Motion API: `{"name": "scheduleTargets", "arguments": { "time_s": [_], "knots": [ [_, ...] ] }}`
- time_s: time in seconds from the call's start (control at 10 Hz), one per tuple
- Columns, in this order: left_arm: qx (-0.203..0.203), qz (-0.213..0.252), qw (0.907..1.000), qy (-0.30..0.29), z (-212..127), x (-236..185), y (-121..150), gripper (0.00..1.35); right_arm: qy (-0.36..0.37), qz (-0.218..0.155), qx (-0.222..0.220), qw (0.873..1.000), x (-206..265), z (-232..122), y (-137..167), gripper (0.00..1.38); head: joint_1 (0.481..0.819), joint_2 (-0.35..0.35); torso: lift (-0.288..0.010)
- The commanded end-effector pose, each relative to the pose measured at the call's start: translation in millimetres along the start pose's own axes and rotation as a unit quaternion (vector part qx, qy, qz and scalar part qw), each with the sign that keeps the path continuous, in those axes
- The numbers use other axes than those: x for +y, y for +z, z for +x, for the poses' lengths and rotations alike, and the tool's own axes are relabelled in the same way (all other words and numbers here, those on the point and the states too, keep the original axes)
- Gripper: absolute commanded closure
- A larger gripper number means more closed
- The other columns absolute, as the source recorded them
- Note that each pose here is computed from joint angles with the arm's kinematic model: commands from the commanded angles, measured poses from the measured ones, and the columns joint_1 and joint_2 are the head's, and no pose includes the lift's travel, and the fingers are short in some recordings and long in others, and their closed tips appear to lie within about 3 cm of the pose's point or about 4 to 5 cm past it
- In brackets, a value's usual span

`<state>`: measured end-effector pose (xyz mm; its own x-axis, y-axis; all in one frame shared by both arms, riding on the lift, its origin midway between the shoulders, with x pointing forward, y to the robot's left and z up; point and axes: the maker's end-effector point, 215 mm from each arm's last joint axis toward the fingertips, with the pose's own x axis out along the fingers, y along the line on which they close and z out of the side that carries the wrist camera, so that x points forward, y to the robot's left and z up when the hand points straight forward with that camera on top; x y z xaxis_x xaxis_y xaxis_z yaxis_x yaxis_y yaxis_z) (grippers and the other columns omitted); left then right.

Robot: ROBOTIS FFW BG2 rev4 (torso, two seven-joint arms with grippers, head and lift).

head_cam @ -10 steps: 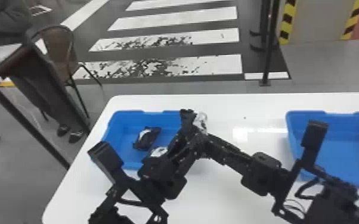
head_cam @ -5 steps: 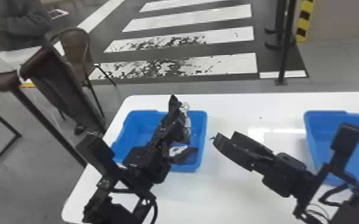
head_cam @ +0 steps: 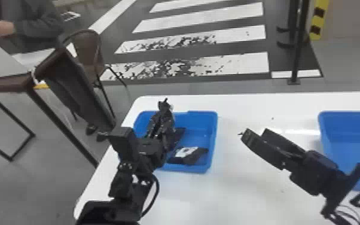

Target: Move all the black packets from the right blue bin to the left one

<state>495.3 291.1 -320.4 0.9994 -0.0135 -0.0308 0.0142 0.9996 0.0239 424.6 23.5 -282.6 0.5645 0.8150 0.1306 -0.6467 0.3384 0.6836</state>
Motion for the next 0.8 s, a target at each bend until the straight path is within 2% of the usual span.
{"name": "scheduleTargets", "arguments": {
  "time_s": [0.0, 0.1, 0.2, 0.3, 0.4, 0.5, 0.6, 0.7],
  "knots": [
    [0.016, -0.029, 0.9993, -0.016, -3.3, -6.4, -19.2, 0.1, -0.029, -0.03, -0.006, 0.999, -19.1, -11.0, 15.9, 0.08, 0.695, 0.35, -0.14],
    [0.008, -0.041, 0.9985, -0.035, -8.5, -13.3, -17.2, 0.0, -0.07, -0.067, 0.006, 0.995, -43.7, -26.5, 29.6, 0.08, 0.695, 0.35, -0.14],
    [-0.02, -0.06, 0.9967, -0.05, -17.4, -24.2, -2.8, 0.18, -0.116, -0.101, 0.023, 0.988, -71.9, -45.4, 44.3, 0.08, 0.695, 0.322, -0.14],
    [-0.055, -0.065, 0.9948, -0.056, -31.2, -32.9, 23.4, 0.31, -0.179, -0.142, 0.038, 0.973, -103.2, -73.4, 67.7, 0.08, 0.695, 0.278, -0.14],
    [-0.071, -0.068, 0.9934, -0.059, -45.2, -41.0, 42.6, 0.39, -0.264, -0.185, 0.061, 0.945, -135.6, -113.5, 95.1, 0.08, 0.695, 0.222, -0.14],
    [-0.096, -0.07, 0.9908, -0.064, -58.4, -50.8, 59.9, 0.41, -0.353, -0.203, 0.098, 0.908, -168.0, -159.0, 111.7, 0.08, 0.695, 0.192, -0.14],
    [-0.112, -0.078, 0.9883, -0.068, -68.5, -58.7, 70.0, 0.41, -0.416, -0.208, 0.113, 0.878, -194.6, -195.5, 129.7, 0.08, 0.695, 0.106, -0.14],
    [-0.109, -0.092, 0.987, -0.075, -75.6, -66.5, 69.4, 0.41, -0.466, -0.211, 0.126, 0.85, -212.0, -222.5, 146.9, 0.08, 0.695, 0.031, -0.14]
  ]
}}
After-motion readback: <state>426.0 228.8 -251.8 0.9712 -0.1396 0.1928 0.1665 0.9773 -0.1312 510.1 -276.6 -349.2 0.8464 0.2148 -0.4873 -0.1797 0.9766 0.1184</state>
